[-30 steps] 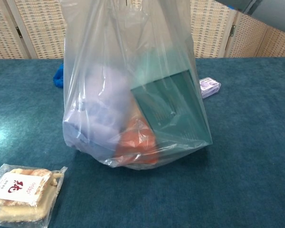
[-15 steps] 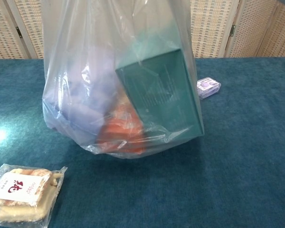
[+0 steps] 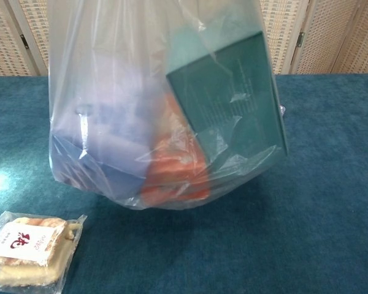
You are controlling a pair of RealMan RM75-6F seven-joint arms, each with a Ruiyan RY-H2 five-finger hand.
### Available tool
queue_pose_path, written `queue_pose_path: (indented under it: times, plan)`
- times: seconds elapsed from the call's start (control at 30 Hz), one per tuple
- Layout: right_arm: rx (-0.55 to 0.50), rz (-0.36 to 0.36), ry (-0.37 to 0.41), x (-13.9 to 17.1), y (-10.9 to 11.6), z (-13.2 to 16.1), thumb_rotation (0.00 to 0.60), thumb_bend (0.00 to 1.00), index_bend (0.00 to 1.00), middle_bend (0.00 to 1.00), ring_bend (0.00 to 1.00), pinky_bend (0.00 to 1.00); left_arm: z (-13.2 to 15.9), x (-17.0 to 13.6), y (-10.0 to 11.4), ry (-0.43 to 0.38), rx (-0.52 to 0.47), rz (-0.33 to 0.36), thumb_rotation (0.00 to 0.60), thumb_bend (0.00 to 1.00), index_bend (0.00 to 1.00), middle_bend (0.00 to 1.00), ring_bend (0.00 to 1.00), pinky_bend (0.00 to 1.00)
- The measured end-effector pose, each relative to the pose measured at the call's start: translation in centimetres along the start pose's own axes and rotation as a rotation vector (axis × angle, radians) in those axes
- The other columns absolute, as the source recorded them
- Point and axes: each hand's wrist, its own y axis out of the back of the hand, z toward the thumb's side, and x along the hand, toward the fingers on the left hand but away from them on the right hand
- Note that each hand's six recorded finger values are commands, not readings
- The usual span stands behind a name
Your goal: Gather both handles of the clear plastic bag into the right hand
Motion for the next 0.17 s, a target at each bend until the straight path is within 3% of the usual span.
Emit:
queue_pose_path:
  times: [0.17]
  plan:
    - [-0.001,0.000,0.003,0.1,0.1,0.3,0.600,0.08,0.58,0.49,0.43,0.41,-1.3,-1.6,-1.4,0.049,-0.005,-0.021,0.600,0.10,0.00,0.13,0.09,0.05]
